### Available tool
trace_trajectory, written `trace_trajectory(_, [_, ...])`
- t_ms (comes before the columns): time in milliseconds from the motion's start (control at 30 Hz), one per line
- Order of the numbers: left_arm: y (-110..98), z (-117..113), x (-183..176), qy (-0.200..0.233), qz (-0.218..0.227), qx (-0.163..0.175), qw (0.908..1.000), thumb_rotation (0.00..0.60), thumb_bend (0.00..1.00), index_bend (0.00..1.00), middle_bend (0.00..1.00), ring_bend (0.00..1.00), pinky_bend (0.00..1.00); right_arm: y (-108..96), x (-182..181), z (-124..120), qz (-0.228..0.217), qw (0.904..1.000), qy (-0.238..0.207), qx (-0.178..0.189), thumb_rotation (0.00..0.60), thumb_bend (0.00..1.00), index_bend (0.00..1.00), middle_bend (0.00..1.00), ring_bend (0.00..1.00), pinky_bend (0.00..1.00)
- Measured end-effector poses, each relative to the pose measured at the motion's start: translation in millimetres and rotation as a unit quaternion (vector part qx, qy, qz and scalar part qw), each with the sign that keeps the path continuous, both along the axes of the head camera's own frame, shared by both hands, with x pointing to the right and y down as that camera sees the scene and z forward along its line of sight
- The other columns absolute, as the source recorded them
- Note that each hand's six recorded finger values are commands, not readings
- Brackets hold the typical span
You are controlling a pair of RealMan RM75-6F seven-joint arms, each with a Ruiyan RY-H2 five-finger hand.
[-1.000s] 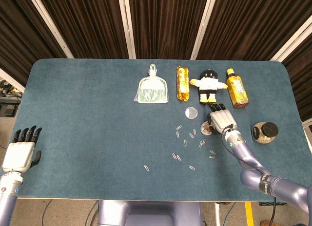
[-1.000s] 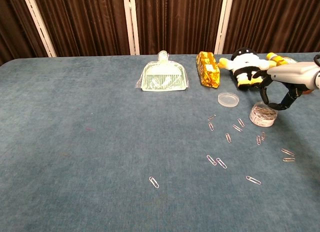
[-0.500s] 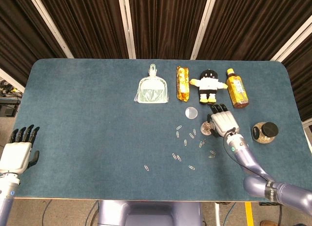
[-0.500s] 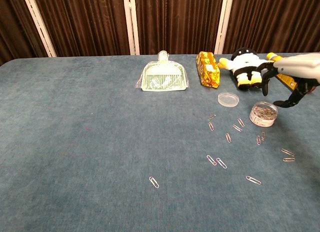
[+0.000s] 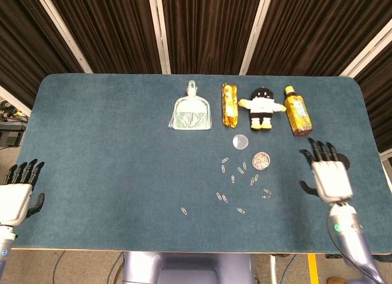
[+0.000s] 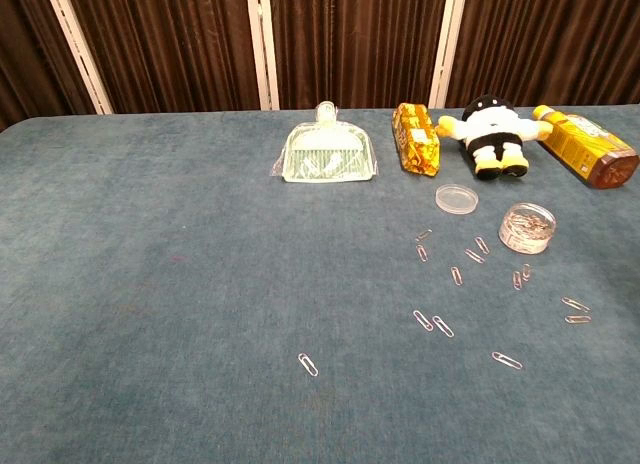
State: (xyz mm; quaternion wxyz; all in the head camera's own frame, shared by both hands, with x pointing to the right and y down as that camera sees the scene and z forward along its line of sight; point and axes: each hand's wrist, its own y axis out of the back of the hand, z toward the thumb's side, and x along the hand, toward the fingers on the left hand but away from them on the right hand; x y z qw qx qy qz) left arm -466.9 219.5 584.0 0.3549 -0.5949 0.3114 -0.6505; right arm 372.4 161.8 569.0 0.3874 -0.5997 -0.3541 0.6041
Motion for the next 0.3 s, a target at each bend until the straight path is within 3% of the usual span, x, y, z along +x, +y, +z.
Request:
trace_trajectory(167, [4,-10,2,0.006,0.007,0.018,0.9998,0.600,0.48,0.00,0.00,0.00,0.00,39,43,-25,0.060,0.9968,0.004,0.053,0.600,0.14,0.12,0.00,0.00,0.00])
trace_trajectory(300, [9,-22,4,0.011,0.012,0.041,0.9991,0.600,0.48,0.00,0.00,0.00,0.00,62,62,-37,0.062,0.9945,-0.020,0.082,0.600,0.13,0.11,0.00,0.00,0.00])
